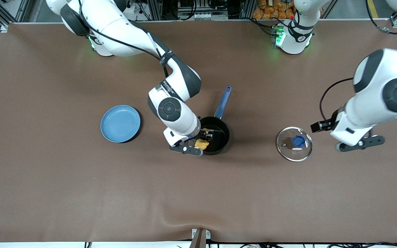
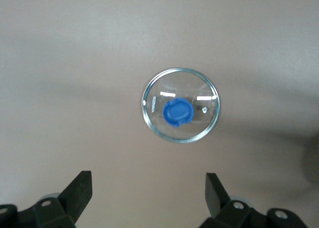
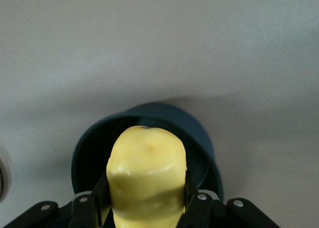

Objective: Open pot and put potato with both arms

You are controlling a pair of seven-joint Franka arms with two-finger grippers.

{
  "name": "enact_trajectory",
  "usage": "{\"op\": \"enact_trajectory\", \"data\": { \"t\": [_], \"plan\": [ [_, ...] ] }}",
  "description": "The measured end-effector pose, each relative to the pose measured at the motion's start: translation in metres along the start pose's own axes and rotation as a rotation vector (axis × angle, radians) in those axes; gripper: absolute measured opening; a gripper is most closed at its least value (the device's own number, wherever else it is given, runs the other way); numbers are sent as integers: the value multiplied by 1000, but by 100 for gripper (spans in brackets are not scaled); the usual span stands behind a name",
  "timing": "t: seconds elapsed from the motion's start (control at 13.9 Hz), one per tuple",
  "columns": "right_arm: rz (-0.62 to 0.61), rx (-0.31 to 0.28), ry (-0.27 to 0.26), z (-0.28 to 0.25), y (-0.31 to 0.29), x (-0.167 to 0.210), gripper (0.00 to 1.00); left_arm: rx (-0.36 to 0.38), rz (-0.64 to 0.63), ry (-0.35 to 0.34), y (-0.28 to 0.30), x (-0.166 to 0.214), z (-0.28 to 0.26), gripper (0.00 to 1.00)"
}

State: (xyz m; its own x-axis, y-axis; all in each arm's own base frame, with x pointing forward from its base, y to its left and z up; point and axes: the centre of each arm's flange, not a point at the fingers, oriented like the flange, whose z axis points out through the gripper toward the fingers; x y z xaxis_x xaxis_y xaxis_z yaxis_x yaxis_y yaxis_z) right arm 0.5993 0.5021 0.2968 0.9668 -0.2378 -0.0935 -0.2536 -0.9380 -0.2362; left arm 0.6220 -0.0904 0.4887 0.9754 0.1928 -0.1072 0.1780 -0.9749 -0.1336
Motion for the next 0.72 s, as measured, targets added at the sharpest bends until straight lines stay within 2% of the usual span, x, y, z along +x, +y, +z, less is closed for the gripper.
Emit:
{"op": "enact_trajectory", "data": {
  "t": [0.36, 0.72],
  "plan": [
    [2, -9, -11, 25, -9, -17, 60, -52, -37, -12, -17, -16, -61, 100],
    [37, -33, -27, 69, -4, -24, 60, -60, -28, -13, -28, -19, -83, 100]
  ]
}}
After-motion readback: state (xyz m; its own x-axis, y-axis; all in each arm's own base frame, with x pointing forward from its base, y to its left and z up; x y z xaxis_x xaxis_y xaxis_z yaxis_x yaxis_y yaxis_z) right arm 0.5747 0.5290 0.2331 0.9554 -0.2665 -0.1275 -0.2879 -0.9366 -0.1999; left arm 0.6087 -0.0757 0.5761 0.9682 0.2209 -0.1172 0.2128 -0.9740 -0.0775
